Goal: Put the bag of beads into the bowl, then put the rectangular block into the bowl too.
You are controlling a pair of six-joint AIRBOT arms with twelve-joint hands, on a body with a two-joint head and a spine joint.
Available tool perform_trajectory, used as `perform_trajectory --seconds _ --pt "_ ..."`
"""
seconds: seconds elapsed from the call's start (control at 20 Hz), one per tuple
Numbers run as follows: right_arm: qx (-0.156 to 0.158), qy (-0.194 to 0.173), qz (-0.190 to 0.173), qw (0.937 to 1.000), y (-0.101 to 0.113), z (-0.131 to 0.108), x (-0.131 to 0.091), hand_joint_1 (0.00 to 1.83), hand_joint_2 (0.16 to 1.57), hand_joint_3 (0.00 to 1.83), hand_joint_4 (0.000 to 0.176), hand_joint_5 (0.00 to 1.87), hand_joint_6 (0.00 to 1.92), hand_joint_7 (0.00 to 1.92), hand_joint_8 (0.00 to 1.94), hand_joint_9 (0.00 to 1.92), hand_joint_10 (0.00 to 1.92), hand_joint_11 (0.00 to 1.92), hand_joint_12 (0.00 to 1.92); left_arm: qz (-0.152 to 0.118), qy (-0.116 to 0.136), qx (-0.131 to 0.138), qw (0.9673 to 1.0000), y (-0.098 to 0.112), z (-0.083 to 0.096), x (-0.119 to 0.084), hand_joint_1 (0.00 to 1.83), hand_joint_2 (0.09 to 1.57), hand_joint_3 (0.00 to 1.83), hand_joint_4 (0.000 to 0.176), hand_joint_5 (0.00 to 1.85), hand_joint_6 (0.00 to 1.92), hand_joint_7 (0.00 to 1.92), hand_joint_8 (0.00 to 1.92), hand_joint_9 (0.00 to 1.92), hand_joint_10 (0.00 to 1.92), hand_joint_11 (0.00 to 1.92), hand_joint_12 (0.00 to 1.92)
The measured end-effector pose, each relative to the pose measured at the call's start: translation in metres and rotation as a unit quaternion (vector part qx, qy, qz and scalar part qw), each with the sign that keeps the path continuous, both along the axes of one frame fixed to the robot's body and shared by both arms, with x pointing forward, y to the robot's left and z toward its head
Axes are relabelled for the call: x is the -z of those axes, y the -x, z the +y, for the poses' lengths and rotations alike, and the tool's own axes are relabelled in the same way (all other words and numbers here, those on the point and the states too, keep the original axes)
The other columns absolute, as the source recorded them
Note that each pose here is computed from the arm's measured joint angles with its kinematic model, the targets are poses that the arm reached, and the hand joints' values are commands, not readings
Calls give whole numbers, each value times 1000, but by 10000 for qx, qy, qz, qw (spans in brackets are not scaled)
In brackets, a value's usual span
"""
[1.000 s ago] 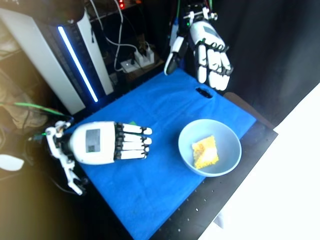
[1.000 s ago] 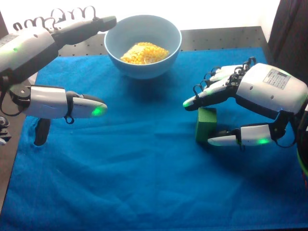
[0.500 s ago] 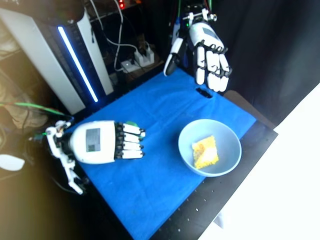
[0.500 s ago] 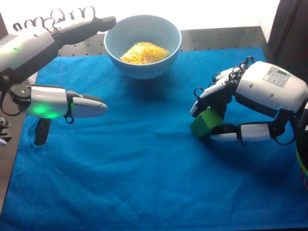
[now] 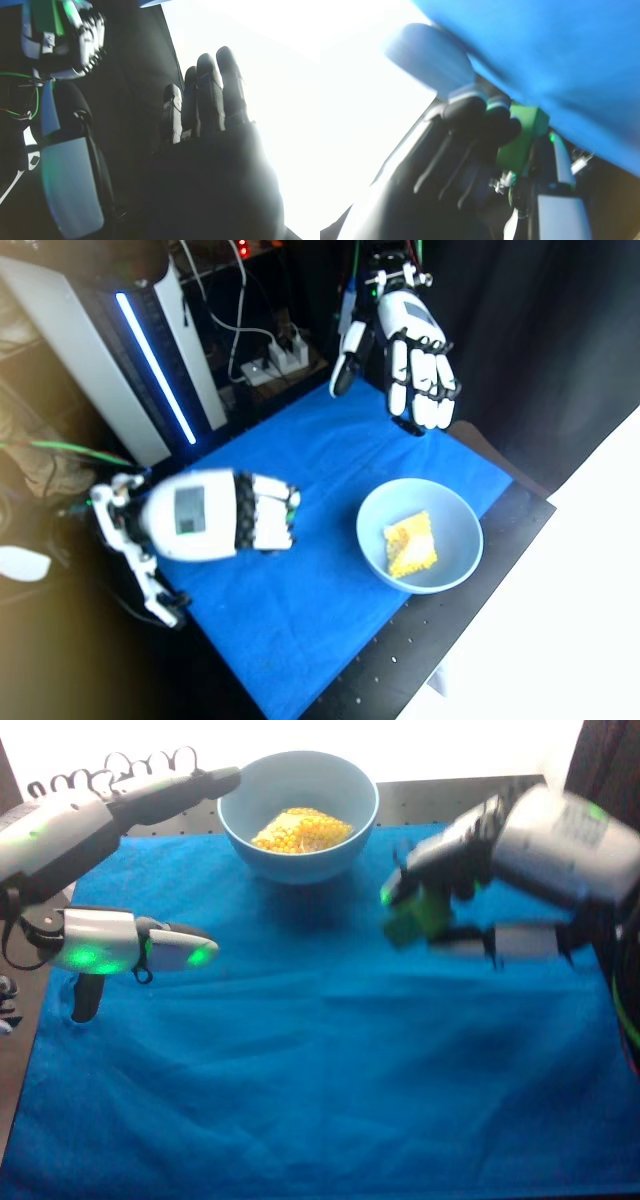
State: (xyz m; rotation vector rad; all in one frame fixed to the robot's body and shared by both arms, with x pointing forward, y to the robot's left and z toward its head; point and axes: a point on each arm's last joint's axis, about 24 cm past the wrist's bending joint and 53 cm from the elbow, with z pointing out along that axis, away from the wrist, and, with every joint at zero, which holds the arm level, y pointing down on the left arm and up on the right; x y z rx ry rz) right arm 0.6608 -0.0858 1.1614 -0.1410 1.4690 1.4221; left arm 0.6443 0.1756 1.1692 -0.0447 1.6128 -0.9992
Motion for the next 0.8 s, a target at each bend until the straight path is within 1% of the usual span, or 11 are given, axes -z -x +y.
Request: perform_trajectory --seconds 0.15,0.2,0.25,0.3,0.35,0.4,0.45,0.5,0.6,0.7,0.8 --pt "178 -363 -504 9979 -23 -5 -47 1147 1129 0 0 949 1031 1033 1149 1047 1517 971 1821 9 7 -18 10000 0 2 1 776 944 0 133 152 1 203 1 271 6 0 672" --pt "294 -520 -605 9964 -36 -4 -57 1159 1106 0 0 1001 943 1017 1094 1027 1491 949 1816 16 19 -32 10000 0 2 1 779 948 2 131 152 1 197 0 263 1 0 678" --pt "378 -660 -629 9951 -45 1 -62 1239 1086 0 0 1122 629 1011 1132 959 1323 867 1683 6 22 -31 10000 0 2 1 800 947 1 119 154 1 184 0 238 0 0 644" --pt "416 -702 -629 9947 -53 8 -62 1254 1077 0 0 1164 531 1014 1128 930 1281 819 1668 -8 31 -24 10000 0 2 0 787 946 0 124 145 0 169 0 226 0 0 637" --pt "416 -615 -614 9953 -62 22 -60 1192 1067 0 0 1108 740 1038 1050 962 1431 832 1827 -42 69 -28 10000 0 2 -2 782 960 3 110 113 0 159 1 213 1 0 586" --pt "445 -573 -614 9955 -71 34 -60 1192 1067 0 0 1108 740 1038 1050 962 1431 832 1827 -62 105 -44 9999 -1 2 -3 782 960 3 110 113 0 159 1 213 1 0 586" --pt "538 -580 -575 9952 -85 48 -62 1145 1097 0 0 1021 919 1187 902 1152 1301 1048 1659 -130 147 -46 9998 -1 3 -7 785 967 3 148 28 0 147 0 204 0 0 489" --pt "612 -527 -552 9952 -94 56 -62 1148 1090 0 0 1037 895 1219 884 1186 1271 1085 1617 -199 206 -52 9996 -2 3 -10 785 972 5 145 5 0 149 1 205 0 0 486" --pt "730 -323 -489 9956 -107 62 -54 1155 1069 0 0 1082 822 1238 713 1190 1147 1069 1545 -225 260 -93 9994 -4 5 -11 764 966 2 150 0 0 163 6 221 7 0 491" --pt "958 49 -254 9951 -123 57 -34 1155 1068 0 0 1086 816 1244 695 1191 1137 1068 1540 -282 349 -107 9989 -6 4 -14 764 966 1 150 0 0 164 5 222 6 0 494" --pt "961 36 -170 9952 -121 57 -33 1156 1068 0 0 1086 816 1248 686 1192 1136 1068 1539 -430 474 -109 9979 -5 4 -23 764 966 1 150 0 0 165 4 223 5 0 498"
